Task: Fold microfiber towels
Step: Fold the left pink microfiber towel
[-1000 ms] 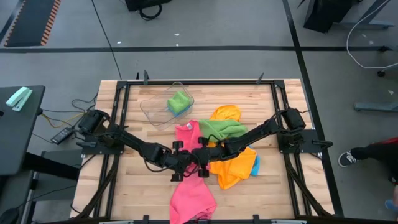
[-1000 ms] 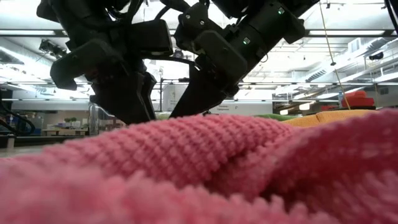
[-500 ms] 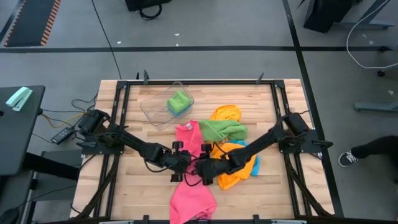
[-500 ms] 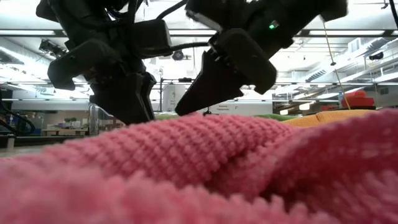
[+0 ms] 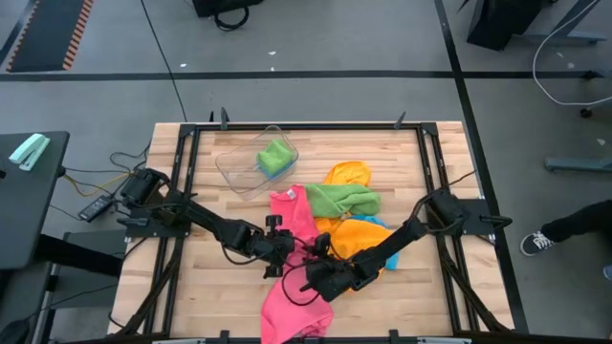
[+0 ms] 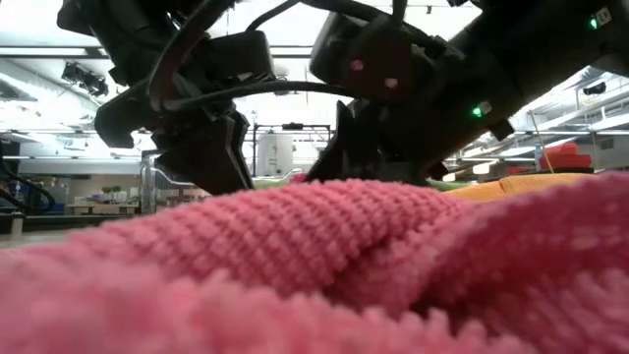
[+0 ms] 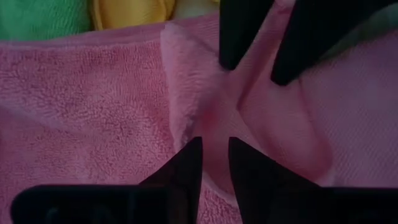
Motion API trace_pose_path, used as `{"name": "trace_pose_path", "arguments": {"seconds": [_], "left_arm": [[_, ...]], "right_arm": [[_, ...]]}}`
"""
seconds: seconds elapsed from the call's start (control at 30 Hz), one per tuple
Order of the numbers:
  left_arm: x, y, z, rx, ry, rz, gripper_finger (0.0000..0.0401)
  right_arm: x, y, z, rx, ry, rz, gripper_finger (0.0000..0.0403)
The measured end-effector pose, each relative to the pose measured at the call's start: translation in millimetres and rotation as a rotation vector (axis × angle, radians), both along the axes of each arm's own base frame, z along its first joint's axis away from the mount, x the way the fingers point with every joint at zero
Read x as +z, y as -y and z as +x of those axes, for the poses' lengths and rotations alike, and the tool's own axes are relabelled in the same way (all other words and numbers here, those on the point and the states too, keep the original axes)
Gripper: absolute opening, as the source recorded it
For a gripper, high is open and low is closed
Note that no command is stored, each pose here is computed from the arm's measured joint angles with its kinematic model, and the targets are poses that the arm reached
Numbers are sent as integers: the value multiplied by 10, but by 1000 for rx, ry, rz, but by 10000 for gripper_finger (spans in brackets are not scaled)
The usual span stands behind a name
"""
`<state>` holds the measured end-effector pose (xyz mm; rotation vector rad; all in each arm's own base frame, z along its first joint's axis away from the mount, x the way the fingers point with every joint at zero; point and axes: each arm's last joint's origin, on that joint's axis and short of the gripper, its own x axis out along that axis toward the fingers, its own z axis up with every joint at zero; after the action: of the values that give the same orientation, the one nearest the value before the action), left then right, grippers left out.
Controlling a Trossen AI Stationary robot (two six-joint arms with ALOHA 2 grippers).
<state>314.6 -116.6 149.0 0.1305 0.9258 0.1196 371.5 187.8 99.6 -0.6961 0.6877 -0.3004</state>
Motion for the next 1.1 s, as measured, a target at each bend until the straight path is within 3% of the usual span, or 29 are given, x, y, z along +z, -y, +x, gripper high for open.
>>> {"name": "trace_pose_path", "arguments": {"seconds": [0.7, 1.1], "left_arm": [[12, 7, 17, -2, 22, -7, 84], [12, 7, 17, -1, 22, -8, 75]], "right_arm": [[34, 89, 44, -79, 48, -72, 193], [34, 107, 51, -93, 58, -56, 86]]}}
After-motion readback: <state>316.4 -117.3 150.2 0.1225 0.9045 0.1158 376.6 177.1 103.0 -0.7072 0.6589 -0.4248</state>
